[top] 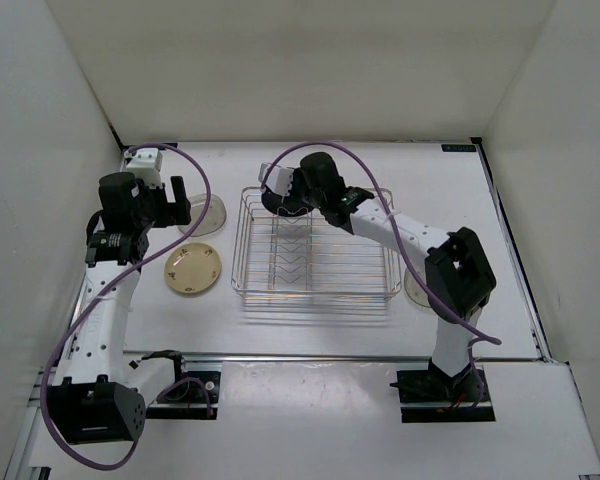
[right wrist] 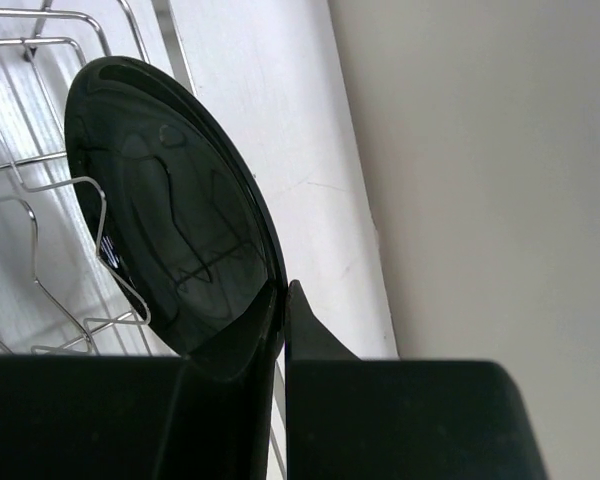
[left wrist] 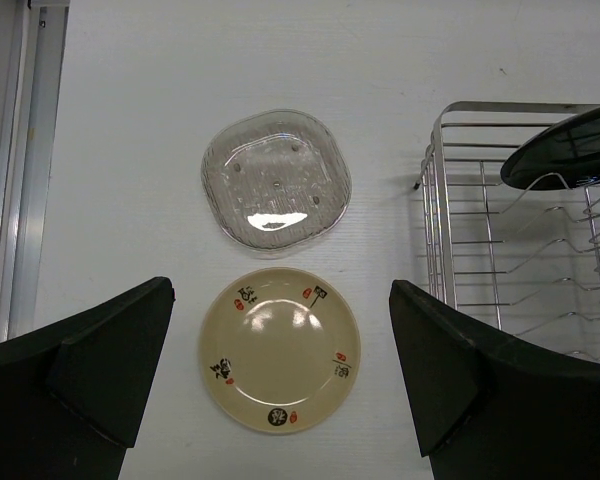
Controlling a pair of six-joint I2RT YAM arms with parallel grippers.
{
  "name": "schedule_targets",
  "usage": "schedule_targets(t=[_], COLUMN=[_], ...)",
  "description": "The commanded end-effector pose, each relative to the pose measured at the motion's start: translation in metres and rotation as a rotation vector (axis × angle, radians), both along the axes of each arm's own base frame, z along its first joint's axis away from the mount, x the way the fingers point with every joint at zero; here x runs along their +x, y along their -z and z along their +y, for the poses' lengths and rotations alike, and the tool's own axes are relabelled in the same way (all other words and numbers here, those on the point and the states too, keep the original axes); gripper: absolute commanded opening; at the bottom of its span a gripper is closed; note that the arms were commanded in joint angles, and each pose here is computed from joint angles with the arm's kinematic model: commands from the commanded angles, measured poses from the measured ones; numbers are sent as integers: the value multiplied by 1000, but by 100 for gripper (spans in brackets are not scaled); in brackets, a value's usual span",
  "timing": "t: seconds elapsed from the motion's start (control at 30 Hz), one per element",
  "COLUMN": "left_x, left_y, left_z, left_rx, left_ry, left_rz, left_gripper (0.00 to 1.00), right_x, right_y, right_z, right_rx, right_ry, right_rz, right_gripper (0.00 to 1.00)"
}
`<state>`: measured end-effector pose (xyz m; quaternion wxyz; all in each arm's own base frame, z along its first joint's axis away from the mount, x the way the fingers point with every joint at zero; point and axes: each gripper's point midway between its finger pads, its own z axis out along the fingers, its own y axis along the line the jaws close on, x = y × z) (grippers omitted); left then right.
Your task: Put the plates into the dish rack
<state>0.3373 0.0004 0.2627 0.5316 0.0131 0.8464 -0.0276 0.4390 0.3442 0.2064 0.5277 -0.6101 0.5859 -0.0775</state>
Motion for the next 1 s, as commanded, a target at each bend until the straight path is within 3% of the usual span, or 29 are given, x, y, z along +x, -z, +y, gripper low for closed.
schedule_targets(t=[0.0, 0.97], left_x=[5, 7], left_y=[-12, -9], left_z=[4, 4], left_rx=[7, 6], left_ry=[-17, -17], left_rz=[-31, -22], left_gripper=[100, 100], right_x=[8, -2], right_y=[-22, 16], right_z=[5, 9], right_rx=[68, 72], right_ry=[-16, -79], right_rz=[-5, 212], right_gripper=[0, 0])
